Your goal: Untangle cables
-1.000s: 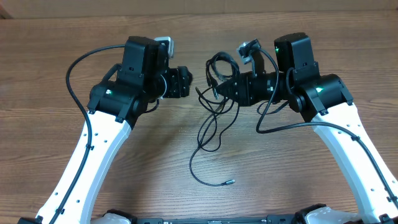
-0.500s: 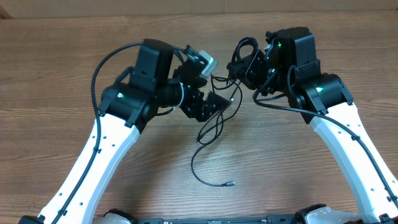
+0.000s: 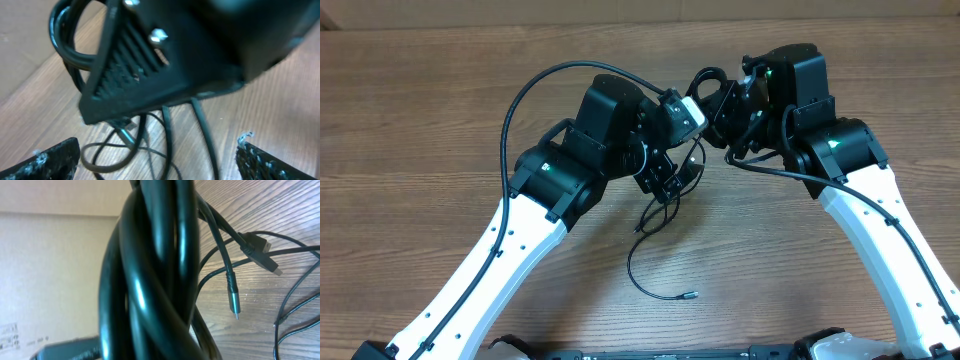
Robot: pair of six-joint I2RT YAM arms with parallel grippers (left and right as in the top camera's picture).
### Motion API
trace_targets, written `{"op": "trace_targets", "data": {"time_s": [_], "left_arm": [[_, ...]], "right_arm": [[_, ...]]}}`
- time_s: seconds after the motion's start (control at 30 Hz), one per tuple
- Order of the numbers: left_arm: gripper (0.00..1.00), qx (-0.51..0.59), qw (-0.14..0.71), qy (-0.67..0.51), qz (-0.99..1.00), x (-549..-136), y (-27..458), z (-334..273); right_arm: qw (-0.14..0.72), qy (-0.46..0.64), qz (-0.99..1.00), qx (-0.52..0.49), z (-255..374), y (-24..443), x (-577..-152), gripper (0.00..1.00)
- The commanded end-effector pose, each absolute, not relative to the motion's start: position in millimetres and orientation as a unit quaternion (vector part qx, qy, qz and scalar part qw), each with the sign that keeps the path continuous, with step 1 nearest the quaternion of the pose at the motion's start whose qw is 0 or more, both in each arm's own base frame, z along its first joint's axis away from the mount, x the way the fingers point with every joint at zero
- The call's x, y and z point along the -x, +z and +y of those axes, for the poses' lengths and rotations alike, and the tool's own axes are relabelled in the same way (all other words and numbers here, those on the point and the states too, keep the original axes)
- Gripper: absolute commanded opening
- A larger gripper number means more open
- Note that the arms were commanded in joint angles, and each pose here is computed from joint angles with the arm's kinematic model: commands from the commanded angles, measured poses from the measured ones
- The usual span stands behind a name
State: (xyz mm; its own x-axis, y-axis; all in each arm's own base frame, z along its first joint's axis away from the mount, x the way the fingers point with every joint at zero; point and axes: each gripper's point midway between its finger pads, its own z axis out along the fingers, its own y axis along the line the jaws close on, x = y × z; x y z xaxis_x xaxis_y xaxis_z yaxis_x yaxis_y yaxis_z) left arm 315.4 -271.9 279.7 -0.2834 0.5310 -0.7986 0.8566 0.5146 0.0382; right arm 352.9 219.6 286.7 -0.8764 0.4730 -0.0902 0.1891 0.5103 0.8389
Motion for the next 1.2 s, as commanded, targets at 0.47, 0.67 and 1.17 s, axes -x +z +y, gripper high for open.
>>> {"op": "trace_targets", "data": {"time_s": [0.47,0.67,1.17], "left_arm": [[0.09,-0.413,0.385,-0.183,0.804,-329,267,-267],[0.04,-0.411,0.386,-0.18,0.806,-330,267,-266],[0.04,-0.358,0.368,-0.175,0.84,-350,259,-224]], "right_arm": [[0.156,0.482,0.853,-0.127,229,301,-342,0.04],[0.178,0.463,0.859,-0.128,223,297,-348,0.22],[0.228,0.26,0.926,-0.151,161,241,-350,0.86]]}}
